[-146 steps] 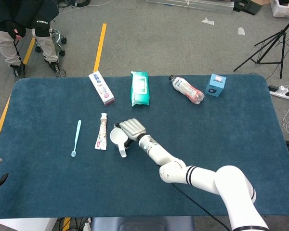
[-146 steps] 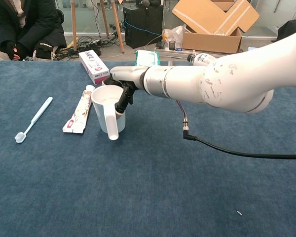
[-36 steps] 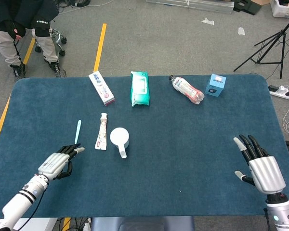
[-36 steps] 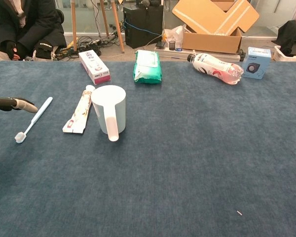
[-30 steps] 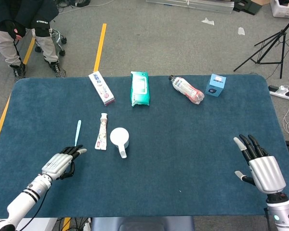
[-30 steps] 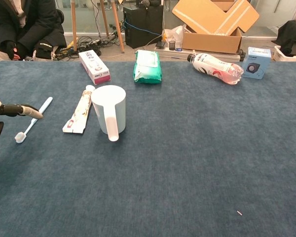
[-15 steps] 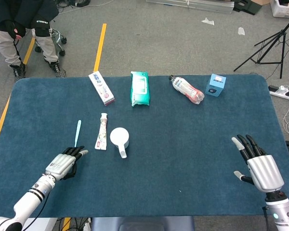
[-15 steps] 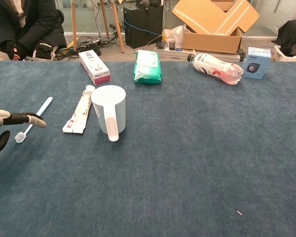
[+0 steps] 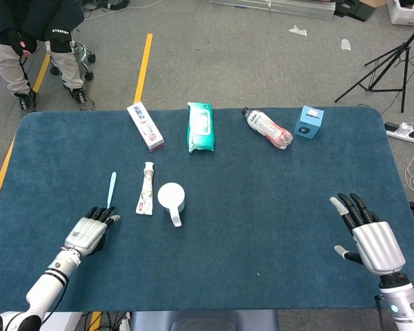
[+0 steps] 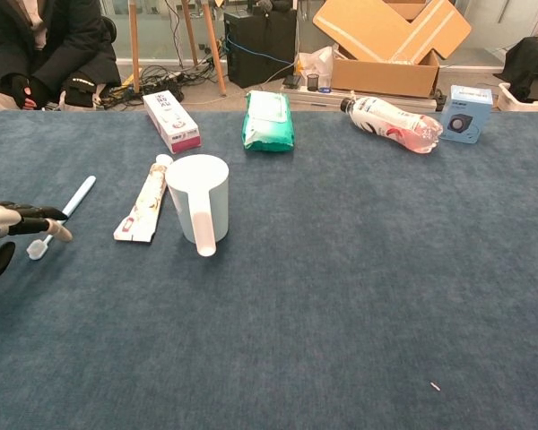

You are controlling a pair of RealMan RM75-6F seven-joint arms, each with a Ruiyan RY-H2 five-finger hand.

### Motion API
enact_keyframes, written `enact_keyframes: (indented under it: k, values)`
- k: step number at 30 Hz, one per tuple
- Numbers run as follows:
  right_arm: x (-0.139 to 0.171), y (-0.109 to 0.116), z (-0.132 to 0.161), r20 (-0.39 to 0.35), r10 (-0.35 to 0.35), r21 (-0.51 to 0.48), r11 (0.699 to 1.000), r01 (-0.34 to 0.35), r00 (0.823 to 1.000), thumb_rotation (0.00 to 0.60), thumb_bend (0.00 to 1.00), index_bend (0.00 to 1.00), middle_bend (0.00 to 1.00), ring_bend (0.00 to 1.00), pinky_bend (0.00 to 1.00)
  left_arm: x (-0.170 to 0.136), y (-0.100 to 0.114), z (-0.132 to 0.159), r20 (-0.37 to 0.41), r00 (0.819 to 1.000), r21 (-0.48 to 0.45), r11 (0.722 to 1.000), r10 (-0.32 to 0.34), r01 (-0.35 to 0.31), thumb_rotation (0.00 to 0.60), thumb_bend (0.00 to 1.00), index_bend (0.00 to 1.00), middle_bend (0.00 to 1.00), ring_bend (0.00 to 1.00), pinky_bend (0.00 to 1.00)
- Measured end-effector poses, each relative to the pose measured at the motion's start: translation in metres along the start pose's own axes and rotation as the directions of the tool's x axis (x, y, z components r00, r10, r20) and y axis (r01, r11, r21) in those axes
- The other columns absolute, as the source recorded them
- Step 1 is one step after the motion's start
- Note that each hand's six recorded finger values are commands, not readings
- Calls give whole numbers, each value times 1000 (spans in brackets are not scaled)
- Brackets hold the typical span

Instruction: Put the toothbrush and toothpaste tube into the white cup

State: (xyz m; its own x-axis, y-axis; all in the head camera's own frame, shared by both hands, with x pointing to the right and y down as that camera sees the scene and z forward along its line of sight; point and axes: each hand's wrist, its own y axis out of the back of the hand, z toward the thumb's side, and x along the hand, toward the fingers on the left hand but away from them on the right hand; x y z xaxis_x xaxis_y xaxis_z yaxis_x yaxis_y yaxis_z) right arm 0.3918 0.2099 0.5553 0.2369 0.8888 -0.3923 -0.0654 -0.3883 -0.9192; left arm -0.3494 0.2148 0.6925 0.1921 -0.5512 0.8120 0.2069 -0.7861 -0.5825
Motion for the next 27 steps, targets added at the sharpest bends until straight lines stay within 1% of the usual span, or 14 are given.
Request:
enact_keyframes:
  k: [5, 15, 20, 27]
  values:
    - [0, -1, 0, -2, 5, 2, 1000, -5, 1000, 600, 0, 33, 111, 57, 424, 1, -4, -2, -19, 1000, 30, 999, -17, 18, 600, 878, 140, 0, 0, 0]
    - [-1, -2, 1, -5, 12, 4, 1000, -12, 1000, 600, 0, 33, 111, 57, 424, 2, -7, -4, -34, 999, 50, 998, -28, 30, 600, 879, 142, 0, 0, 0]
    - [-1, -2, 1, -1, 11, 2, 1000, -11, 1000, 600, 0, 33, 111, 57, 424, 5, -10, -12, -59, 998, 86, 996, -21, 26, 600, 879, 144, 0, 0, 0]
    - [-1, -2, 1, -2, 12, 3, 1000, -12, 1000, 600, 0, 33, 111, 57, 424, 8, -13, -25, -104, 994, 103, 994, -23, 33, 600, 879, 153, 0, 0, 0]
